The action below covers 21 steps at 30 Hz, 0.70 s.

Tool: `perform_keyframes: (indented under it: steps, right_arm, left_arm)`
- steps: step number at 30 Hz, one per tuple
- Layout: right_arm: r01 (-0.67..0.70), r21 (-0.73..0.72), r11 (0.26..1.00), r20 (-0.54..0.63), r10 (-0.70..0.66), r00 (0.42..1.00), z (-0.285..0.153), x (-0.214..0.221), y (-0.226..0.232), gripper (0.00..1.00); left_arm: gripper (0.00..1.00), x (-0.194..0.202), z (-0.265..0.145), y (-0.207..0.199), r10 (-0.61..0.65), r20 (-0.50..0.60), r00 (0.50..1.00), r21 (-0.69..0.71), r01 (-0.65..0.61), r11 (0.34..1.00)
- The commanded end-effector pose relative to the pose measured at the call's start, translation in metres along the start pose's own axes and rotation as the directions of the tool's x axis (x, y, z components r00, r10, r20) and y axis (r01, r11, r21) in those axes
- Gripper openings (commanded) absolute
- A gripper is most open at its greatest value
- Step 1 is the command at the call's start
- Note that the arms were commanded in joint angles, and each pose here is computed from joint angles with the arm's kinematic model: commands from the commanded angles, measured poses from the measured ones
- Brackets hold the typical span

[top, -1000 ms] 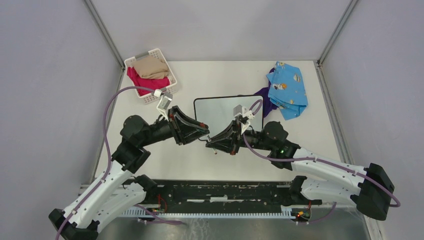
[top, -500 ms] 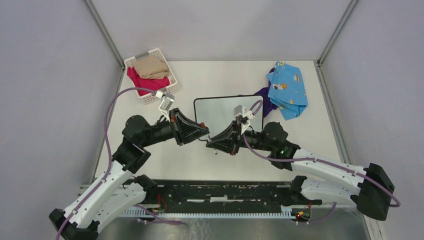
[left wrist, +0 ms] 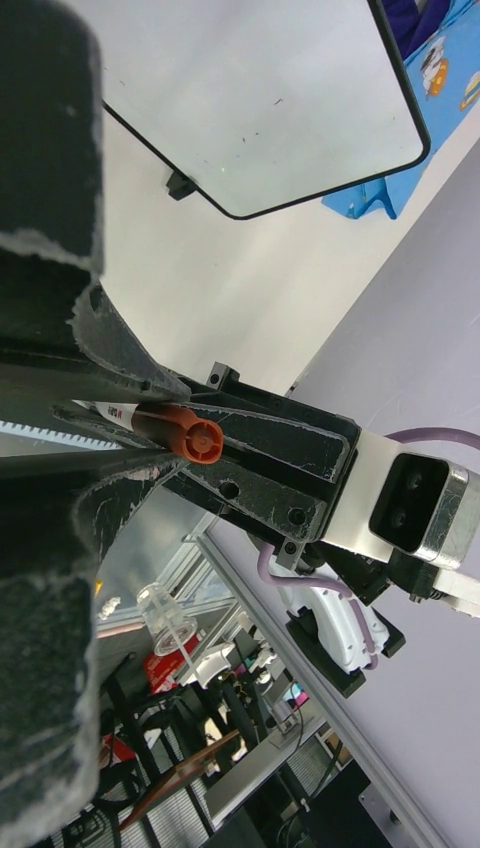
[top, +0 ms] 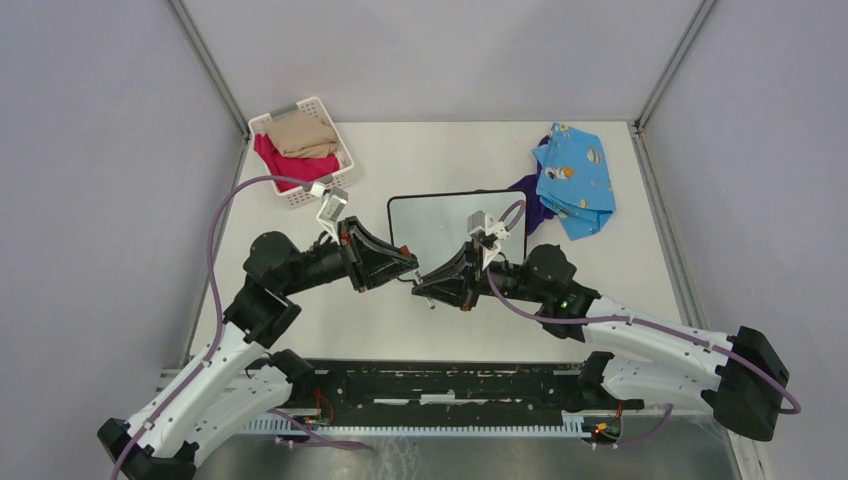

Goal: Write a sentence on the whiteboard
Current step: Open the whiteboard marker at the center of the board.

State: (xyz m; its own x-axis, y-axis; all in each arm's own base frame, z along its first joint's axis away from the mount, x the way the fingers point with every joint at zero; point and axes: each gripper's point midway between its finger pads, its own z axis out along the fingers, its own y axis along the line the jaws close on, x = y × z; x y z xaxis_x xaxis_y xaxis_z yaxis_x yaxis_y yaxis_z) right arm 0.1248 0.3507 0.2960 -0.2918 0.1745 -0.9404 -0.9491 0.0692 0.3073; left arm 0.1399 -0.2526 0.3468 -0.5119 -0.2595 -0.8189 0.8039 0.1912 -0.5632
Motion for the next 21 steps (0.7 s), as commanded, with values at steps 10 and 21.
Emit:
perform_keyframes:
  steps: [10,21]
  right_arm:
    - [0.023,-0.014,1.000,0.044,-0.023,0.999,-0.002,-0.010,0.004,0.00]
    - [0.018,-0.011,1.000,0.050,-0.017,0.999,-0.001,-0.012,0.004,0.00]
  left_arm:
    - [0.47,-0.011,-0.002,-0.010,0.061,0.042,0.997,0.030,-0.062,0.998]
    - [0.45,-0.002,0.000,-0.008,0.047,0.004,0.999,0.046,-0.048,0.998]
